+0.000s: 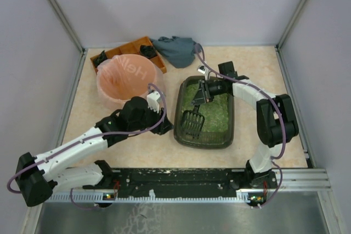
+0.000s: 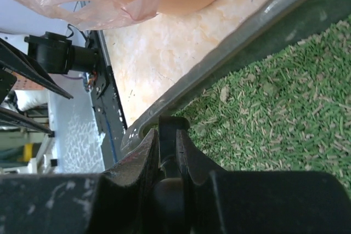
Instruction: Clean the litter box
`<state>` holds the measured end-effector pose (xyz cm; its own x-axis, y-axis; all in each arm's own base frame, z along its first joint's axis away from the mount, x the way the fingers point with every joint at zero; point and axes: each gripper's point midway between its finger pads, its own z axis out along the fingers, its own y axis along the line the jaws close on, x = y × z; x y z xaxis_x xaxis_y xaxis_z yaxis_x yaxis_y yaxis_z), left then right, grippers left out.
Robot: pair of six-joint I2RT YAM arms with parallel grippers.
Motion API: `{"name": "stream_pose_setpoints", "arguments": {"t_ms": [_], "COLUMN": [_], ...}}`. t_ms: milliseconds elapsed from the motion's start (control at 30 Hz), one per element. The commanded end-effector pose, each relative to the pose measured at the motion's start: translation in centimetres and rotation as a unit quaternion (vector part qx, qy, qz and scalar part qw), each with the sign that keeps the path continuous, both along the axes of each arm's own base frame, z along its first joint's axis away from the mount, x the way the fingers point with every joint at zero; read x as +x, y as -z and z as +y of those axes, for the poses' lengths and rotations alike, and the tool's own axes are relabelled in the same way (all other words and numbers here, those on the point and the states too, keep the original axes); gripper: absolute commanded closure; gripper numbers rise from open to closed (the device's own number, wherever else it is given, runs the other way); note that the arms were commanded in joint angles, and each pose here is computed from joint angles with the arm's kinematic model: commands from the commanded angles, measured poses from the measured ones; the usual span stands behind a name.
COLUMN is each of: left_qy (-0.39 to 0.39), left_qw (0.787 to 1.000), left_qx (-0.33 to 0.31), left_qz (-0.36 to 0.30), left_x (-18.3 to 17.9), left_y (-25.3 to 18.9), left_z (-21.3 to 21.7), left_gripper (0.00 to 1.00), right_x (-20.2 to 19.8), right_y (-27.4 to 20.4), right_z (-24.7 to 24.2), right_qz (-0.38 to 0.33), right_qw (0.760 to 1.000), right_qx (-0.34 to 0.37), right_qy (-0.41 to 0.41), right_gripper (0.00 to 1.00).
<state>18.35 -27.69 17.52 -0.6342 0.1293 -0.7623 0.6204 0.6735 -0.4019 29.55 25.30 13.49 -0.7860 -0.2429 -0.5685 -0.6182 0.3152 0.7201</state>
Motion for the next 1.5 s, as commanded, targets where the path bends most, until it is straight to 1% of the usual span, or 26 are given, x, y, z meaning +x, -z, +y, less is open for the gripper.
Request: {"name": "stream_pose_setpoints", "arguments": {"t_ms": [0, 167, 333, 500, 667, 733, 867, 967, 1133, 1267, 1367, 1467], "left_qy": [0.005, 0.007, 0.007, 0.007, 0.009, 0.009, 0.011, 0.01, 0.018, 0.033, 0.038, 0.041], "left_qw": [1.0, 1.0, 1.0, 1.0, 1.0, 1.0, 1.0, 1.0, 1.0, 0.999, 0.999, 0.999], "left_qx": [-0.008, -0.01, -0.01, -0.008, -0.01, -0.01, -0.01, -0.01, -0.011, -0.011, -0.007, -0.002], "left_qz": [-0.004, -0.001, -0.001, -0.001, 0.0, 0.001, 0.002, 0.003, 0.002, 0.007, 0.007, 0.009], "left_x": [0.0, 0.0, 0.0, 0.0, -0.1, -0.1, -0.1, -0.1, -0.2, -0.5, -0.4, -0.4], "left_y": [0.0, -0.1, 0.0, 0.0, 0.0, 0.1, 0.2, 0.3, 0.2, 0.3, 0.4, 0.8], "left_z": [-0.5, -0.7, -0.7, -0.6, -0.8, -0.8, -0.8, -0.8, -1.0, -1.5, -1.6, -1.7], "left_gripper": [0.5, 0.51, 0.51, 0.51, 0.51, 0.51, 0.51, 0.51, 0.51, 0.51, 0.51, 0.51], "right_x": [-0.1, 0.7, 1.4, 2.4, 3.4, 3.4, 2.4, 2.2, 1.9, 2.2, 2.1, 1.4], "right_y": [-3.3, -2.9, -2.7, -5.0, -6.8, -7.3, -7.6, -7.2, -5.7, -4.9, -5.1, -4.5], "right_z": [-0.1, -0.8, -1.5, -2.8, -4.0, -4.2, -4.0, -4.1, -3.6, -3.8, -3.8, -3.4], "right_qz": [0.011, -0.001, -0.012, -0.062, -0.127, -0.143, -0.148, -0.155, -0.197, -0.244, -0.266, -0.262], "right_qw": [0.999, 0.999, 0.999, 0.995, 0.986, 0.983, 0.985, 0.985, 0.975, 0.958, 0.952, 0.956], "right_qx": [0.048, 0.026, 0.022, 0.031, 0.004, -0.001, 0.007, 0.0, -0.071, -0.12, -0.119, -0.112], "right_qy": [0.007, 0.027, 0.046, 0.078, 0.11, 0.116, 0.084, 0.078, 0.074, 0.09, 0.092, 0.066], "right_gripper": [1.0, 1.0, 1.0, 1.0, 1.0, 1.0, 1.0, 1.0, 1.0, 1.0, 1.0, 1.0]}}
